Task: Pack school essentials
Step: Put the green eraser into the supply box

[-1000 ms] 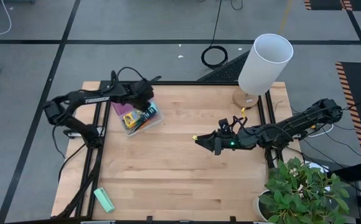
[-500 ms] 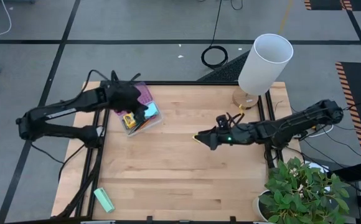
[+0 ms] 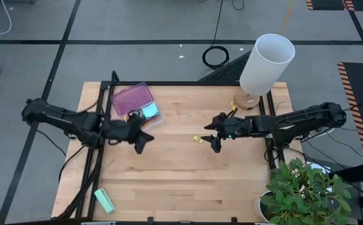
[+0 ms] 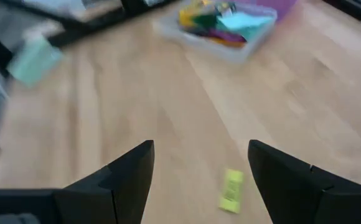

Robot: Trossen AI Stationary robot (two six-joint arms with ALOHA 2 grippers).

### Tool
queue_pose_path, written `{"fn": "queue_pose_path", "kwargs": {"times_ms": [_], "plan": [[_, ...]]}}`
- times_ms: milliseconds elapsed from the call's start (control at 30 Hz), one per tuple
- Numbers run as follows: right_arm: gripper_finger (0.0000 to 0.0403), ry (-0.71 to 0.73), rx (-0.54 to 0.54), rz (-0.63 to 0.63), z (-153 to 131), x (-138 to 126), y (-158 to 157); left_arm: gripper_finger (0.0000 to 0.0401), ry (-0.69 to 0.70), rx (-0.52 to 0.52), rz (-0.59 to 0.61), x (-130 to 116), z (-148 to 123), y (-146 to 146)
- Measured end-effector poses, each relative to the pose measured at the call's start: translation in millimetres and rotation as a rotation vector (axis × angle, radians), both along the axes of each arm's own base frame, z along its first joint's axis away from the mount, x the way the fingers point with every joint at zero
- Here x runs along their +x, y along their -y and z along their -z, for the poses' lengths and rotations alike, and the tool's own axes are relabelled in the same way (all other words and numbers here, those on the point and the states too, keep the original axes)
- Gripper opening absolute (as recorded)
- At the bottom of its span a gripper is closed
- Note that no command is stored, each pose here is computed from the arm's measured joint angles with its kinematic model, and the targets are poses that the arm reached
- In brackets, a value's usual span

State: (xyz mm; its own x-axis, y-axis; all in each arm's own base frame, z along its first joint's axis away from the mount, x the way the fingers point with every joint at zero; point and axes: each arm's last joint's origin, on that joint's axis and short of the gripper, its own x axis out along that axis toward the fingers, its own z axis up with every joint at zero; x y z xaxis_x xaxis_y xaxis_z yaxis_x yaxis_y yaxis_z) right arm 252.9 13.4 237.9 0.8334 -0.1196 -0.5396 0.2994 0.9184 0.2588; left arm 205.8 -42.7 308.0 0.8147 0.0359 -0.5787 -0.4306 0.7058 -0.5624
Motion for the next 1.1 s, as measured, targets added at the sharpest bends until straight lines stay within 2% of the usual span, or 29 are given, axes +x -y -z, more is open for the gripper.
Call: {"fn": "queue_pose_path", "kwargs": {"times_ms": [167, 300, 400, 600, 967, 1100], "plan": [[0.0255, -0.087, -0.088, -0.028, 28.2, -10.4, 8.9, 0.0026, 0.033, -0.069, -0.08, 17.4, 10.7, 26.7], [0.0255, -0.039, -0.094, -0.08, 45.6, -15.6, 12.8, 0.0026, 0.053, -0.11, -0.104, 36.4, 22.5, 39.8], [0.0255, -0.034, -0.112, -0.098, 61.7, -18.1, 14.7, 0.0026, 0.093, -0.13, -0.129, 51.1, 28.8, 43.1], [0.0255, -0.088, -0.137, -0.052, 87.5, -18.4, 17.7, 0.0026, 0.221, -0.143, -0.195, 71.0, 28.3, 40.7], [0.0255, -0.045, -0.137, -0.085, 116.7, 3.2, 8.2, 0.0026, 0.223, -0.161, -0.169, 75.0, 26.1, 27.2], [0.0255, -0.048, -0.112, -0.05, 124.2, 5.7, 9.4, 0.0026, 0.213, -0.164, -0.166, 76.0, 26.9, 23.0]]}}
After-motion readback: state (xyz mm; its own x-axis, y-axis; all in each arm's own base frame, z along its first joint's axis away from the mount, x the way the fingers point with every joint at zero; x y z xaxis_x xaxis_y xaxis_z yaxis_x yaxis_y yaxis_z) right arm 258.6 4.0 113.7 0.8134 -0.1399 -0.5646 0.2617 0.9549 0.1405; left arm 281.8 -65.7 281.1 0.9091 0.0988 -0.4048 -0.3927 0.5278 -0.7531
